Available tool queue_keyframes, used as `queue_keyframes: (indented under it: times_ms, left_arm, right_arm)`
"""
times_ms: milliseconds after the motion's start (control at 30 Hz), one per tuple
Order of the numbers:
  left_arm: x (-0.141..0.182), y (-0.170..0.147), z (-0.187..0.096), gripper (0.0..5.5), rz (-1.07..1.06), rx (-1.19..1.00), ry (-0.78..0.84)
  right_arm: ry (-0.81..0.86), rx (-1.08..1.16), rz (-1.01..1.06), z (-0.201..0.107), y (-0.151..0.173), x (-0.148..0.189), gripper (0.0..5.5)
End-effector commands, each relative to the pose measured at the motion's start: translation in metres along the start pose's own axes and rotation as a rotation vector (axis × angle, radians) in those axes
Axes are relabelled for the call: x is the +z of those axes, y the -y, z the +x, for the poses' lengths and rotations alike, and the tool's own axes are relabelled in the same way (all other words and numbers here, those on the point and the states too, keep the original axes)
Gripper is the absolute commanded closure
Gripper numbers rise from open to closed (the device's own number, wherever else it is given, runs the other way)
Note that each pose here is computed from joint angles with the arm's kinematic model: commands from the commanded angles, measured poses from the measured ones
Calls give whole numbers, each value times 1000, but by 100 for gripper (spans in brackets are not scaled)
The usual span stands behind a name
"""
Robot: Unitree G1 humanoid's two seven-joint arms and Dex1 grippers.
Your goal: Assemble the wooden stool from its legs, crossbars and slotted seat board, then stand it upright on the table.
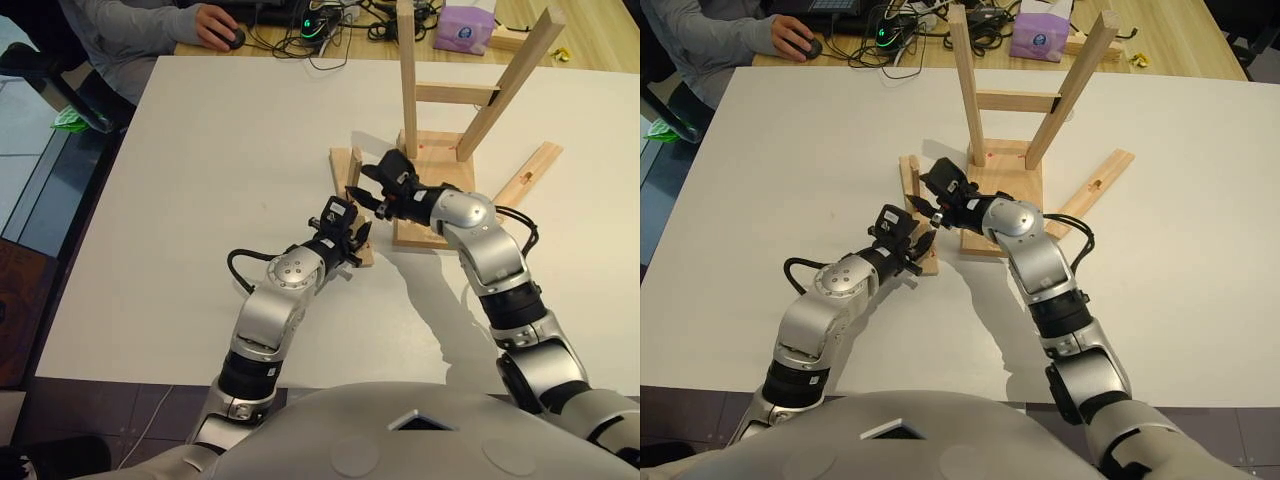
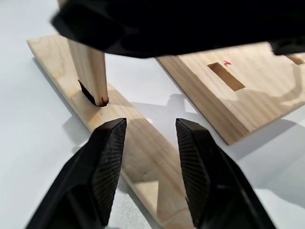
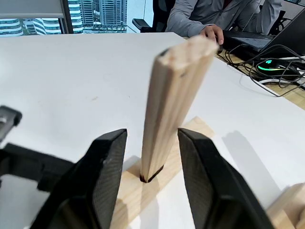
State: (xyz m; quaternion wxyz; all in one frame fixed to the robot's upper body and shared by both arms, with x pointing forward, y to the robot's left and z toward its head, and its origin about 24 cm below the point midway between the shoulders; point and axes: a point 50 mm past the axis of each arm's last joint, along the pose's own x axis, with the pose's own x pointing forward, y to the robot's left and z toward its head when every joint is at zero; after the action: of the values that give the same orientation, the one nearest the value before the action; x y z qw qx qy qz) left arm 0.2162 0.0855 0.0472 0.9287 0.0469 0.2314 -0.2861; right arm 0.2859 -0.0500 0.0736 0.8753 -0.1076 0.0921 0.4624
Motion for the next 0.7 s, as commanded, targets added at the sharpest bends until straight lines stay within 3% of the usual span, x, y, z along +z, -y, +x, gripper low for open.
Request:
queue_keyframes:
  times_ms: [33,167,267,400,600,700]
  left_arm:
    - [1,-6,-11,357,38,-45,-14]
    - [17,-19,-20,357,71,-55,35]
    - [29,-25,-25,357,45,-53,110]
    - [45,-48,-38,357,-13,-47,219]
    - [48,-107,-47,357,-234,127,286]
    - [36,-108,-40,357,-411,162,259]
  right_arm:
    - [1,-62,21,14,3,2,374]
    - [-5,-102,20,12,4,-2,437]
    - [14,-122,65,6,4,-7,443]
    - [158,-146,229,-2,7,-3,448]
    - [381,-175,321,-17,19,18,505]
    - [441,-171,314,-23,21,29,512]
